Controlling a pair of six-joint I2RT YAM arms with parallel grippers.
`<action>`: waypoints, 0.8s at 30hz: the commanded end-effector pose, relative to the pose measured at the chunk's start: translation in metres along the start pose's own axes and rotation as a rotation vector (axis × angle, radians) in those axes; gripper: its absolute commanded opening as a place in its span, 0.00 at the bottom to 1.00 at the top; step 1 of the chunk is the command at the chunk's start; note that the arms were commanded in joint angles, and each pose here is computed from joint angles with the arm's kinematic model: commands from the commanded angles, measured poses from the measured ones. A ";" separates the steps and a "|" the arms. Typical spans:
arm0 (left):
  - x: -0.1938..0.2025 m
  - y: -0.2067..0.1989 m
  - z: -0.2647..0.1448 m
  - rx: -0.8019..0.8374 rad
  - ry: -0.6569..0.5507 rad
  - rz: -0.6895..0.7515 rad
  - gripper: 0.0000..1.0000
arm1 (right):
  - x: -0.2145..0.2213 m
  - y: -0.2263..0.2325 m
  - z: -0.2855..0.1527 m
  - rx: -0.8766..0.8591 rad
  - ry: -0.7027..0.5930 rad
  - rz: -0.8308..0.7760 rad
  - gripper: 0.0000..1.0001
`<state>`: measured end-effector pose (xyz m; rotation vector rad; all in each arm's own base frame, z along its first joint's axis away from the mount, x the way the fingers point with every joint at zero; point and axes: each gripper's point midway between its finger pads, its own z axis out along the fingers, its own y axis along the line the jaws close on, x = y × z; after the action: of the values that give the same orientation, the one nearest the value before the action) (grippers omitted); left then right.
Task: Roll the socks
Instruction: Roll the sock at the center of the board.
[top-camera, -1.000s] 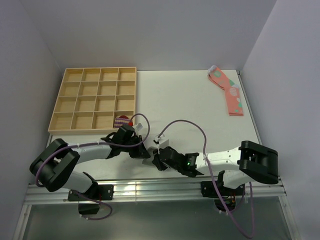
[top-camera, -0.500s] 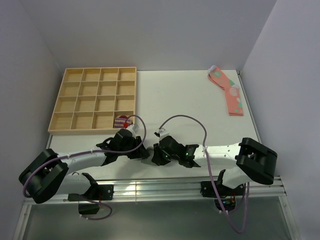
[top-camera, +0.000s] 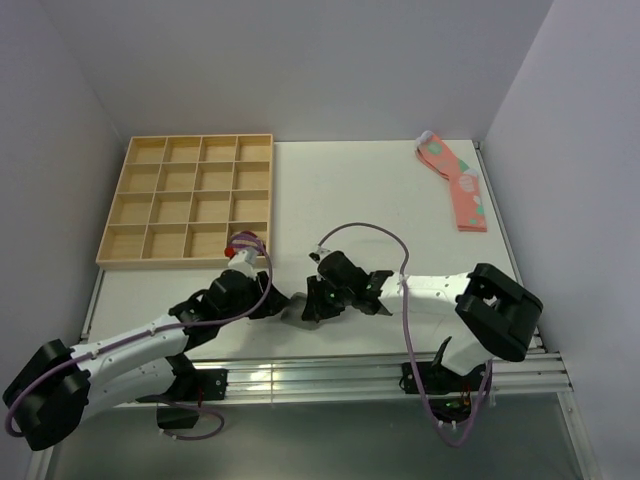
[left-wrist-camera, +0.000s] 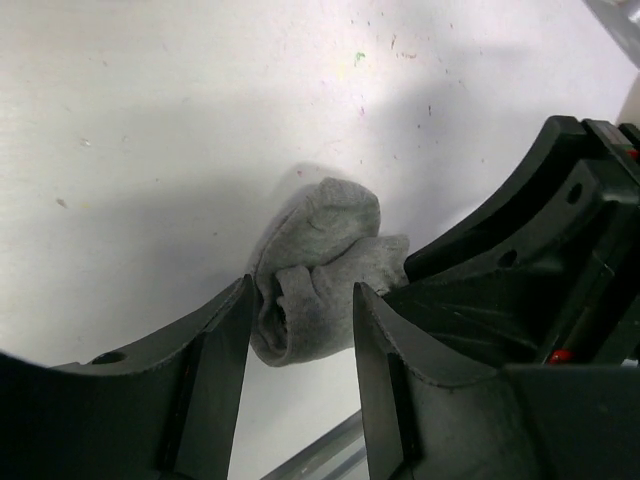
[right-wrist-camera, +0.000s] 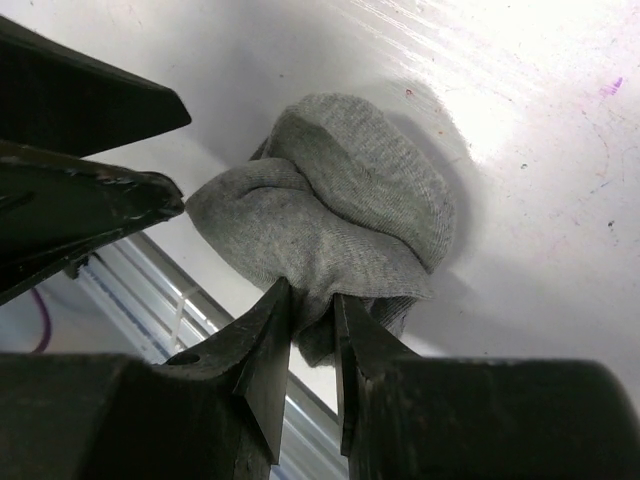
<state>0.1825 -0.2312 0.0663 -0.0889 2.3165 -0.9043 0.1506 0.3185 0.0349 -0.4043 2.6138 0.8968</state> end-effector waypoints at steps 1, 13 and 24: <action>-0.005 0.004 -0.002 -0.024 -0.057 0.021 0.49 | 0.041 -0.036 -0.001 0.102 0.189 0.053 0.11; 0.008 -0.017 0.003 0.049 -0.090 0.122 0.51 | 0.046 -0.041 -0.012 0.034 0.369 0.083 0.10; 0.023 -0.025 0.007 0.075 -0.083 0.196 0.52 | 0.042 -0.046 -0.012 0.002 0.426 0.099 0.10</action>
<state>0.1603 -0.2553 0.0555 0.1022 2.2380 -0.8571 0.1487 0.3052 0.0331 -0.5029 2.8487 1.1183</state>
